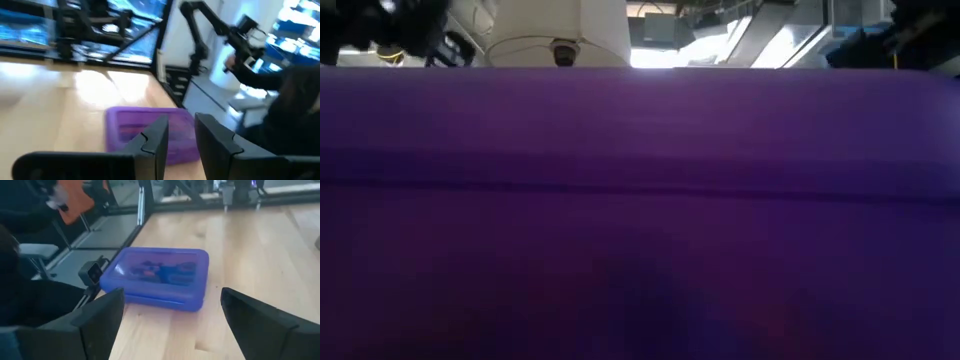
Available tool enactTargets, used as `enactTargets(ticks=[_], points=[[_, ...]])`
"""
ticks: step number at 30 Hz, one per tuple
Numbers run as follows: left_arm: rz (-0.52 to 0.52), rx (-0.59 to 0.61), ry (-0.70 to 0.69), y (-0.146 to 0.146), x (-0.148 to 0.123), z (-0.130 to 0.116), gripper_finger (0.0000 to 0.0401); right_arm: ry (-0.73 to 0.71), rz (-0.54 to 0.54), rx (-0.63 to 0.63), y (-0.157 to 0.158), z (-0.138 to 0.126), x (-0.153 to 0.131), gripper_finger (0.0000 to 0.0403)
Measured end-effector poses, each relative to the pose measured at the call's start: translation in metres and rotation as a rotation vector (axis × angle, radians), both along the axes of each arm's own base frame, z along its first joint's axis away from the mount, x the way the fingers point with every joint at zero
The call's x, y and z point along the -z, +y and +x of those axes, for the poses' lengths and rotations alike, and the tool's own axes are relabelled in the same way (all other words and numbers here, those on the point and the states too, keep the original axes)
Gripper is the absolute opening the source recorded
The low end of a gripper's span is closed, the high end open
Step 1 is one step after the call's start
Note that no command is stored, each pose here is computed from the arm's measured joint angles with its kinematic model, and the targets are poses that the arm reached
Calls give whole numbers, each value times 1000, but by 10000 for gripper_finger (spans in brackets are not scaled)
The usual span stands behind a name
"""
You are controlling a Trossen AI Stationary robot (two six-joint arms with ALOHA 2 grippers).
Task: Pick & place school supplies into a supply box
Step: Return to Home Position
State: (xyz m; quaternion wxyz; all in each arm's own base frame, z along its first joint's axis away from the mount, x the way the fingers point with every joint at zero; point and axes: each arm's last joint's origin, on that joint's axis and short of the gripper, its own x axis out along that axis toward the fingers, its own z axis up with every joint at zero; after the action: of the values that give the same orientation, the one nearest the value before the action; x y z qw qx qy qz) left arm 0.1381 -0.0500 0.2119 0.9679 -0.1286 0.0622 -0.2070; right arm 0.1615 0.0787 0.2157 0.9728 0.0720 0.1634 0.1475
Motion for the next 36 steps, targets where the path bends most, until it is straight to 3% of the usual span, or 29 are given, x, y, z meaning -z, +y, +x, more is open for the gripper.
enactTargets(ticks=[5,11,17,27,36], points=[[-39,-101,-48,19,15,-15,88,-49,22,26,-22,-18,17,334],[-49,-103,-129,33,20,-25,88,-129,42,-11,-42,-32,24,334],[-42,-139,-167,46,19,-29,88,-160,50,43,-57,-45,33,334],[-7,-197,-173,59,19,-34,88,-238,92,67,-61,-61,52,334],[-20,-234,-173,62,26,-40,88,-320,103,40,-62,-67,45,334]])
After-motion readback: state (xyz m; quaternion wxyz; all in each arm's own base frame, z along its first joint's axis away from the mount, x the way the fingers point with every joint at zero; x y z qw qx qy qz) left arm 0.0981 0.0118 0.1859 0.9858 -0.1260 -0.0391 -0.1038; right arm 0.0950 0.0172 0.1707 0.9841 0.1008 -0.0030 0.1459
